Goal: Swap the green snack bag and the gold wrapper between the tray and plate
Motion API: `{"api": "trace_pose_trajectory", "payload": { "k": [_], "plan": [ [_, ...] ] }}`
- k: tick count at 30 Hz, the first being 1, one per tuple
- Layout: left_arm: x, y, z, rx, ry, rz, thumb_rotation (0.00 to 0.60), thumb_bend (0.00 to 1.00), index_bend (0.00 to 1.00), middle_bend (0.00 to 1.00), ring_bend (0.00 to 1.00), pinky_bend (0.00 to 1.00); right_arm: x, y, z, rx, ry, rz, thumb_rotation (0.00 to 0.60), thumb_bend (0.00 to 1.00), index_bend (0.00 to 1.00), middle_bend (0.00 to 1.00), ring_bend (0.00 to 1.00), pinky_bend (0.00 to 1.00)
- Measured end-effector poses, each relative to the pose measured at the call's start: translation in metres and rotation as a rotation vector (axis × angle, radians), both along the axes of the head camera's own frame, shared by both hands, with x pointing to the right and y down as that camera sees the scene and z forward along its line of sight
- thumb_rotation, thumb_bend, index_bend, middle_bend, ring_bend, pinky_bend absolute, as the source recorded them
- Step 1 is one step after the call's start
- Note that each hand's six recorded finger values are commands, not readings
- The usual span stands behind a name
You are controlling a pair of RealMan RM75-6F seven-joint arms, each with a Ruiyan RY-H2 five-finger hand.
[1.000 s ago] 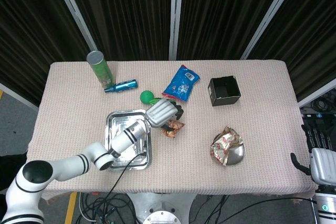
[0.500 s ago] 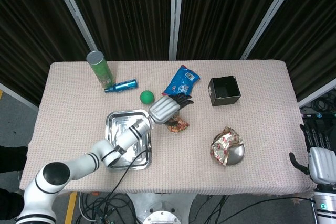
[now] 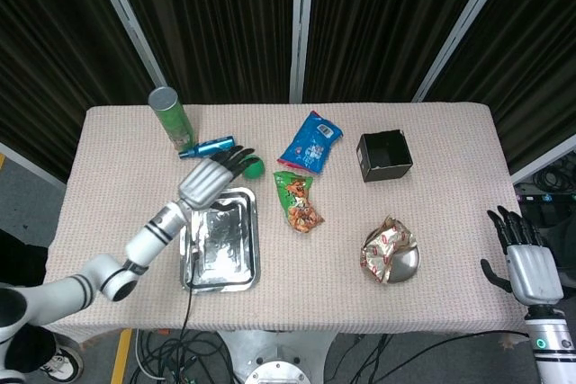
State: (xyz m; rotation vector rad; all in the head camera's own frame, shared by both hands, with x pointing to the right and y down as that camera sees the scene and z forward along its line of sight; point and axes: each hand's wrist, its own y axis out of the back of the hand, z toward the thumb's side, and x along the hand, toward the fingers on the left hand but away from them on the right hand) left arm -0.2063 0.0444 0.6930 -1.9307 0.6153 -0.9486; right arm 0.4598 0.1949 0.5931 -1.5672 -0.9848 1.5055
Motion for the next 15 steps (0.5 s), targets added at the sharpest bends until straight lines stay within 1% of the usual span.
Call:
{"api": "trace_pose_trajectory", "payload": {
  "k": [1, 3, 4, 6, 7, 10, 13, 15],
  "plan": [
    [-0.023, 0.006, -0.005, -0.005, -0.023, -0.035, 0.600, 0.15, 0.10, 0.05, 0.03, 0.21, -0.004, -0.004, 0.001, -0.007, 0.007, -0.022, 0.600, 0.22, 0.00, 0.00, 0.00, 0.00],
    [-0.056, 0.017, -0.011, -0.011, -0.059, -0.091, 0.600, 0.15, 0.10, 0.05, 0.03, 0.21, -0.014, -0.013, 0.003, -0.020, 0.023, -0.079, 0.600, 0.21, 0.00, 0.00, 0.00, 0.00],
    [-0.077, 0.026, -0.015, -0.014, -0.081, -0.127, 0.600, 0.15, 0.10, 0.06, 0.03, 0.21, -0.019, -0.017, 0.004, -0.024, 0.030, -0.104, 0.600, 0.21, 0.00, 0.00, 0.00, 0.00],
    [-0.104, 0.043, -0.019, -0.020, -0.108, -0.177, 0.600, 0.15, 0.10, 0.06, 0.03, 0.21, -0.032, -0.026, 0.007, -0.035, 0.048, -0.167, 0.600, 0.20, 0.00, 0.00, 0.00, 0.00],
    [-0.118, 0.055, -0.021, -0.025, -0.121, -0.207, 0.600, 0.15, 0.10, 0.07, 0.03, 0.21, -0.039, -0.030, 0.008, -0.041, 0.055, -0.195, 0.600, 0.20, 0.00, 0.00, 0.00, 0.00],
    [-0.147, 0.085, -0.025, -0.043, -0.145, -0.271, 0.600, 0.15, 0.10, 0.07, 0.03, 0.21, -0.059, -0.040, 0.014, -0.073, 0.073, -0.282, 0.600, 0.21, 0.00, 0.00, 0.00, 0.00],
    [-0.168, 0.109, -0.028, -0.060, -0.151, -0.327, 0.600, 0.15, 0.10, 0.08, 0.03, 0.21, -0.079, -0.047, 0.023, -0.120, 0.095, -0.367, 0.600, 0.22, 0.00, 0.00, 0.00, 0.00],
    [-0.176, 0.121, -0.028, -0.075, -0.145, -0.360, 0.600, 0.15, 0.10, 0.08, 0.03, 0.21, -0.095, -0.050, 0.033, -0.158, 0.113, -0.432, 0.600, 0.22, 0.00, 0.00, 0.00, 0.00]
  ]
}}
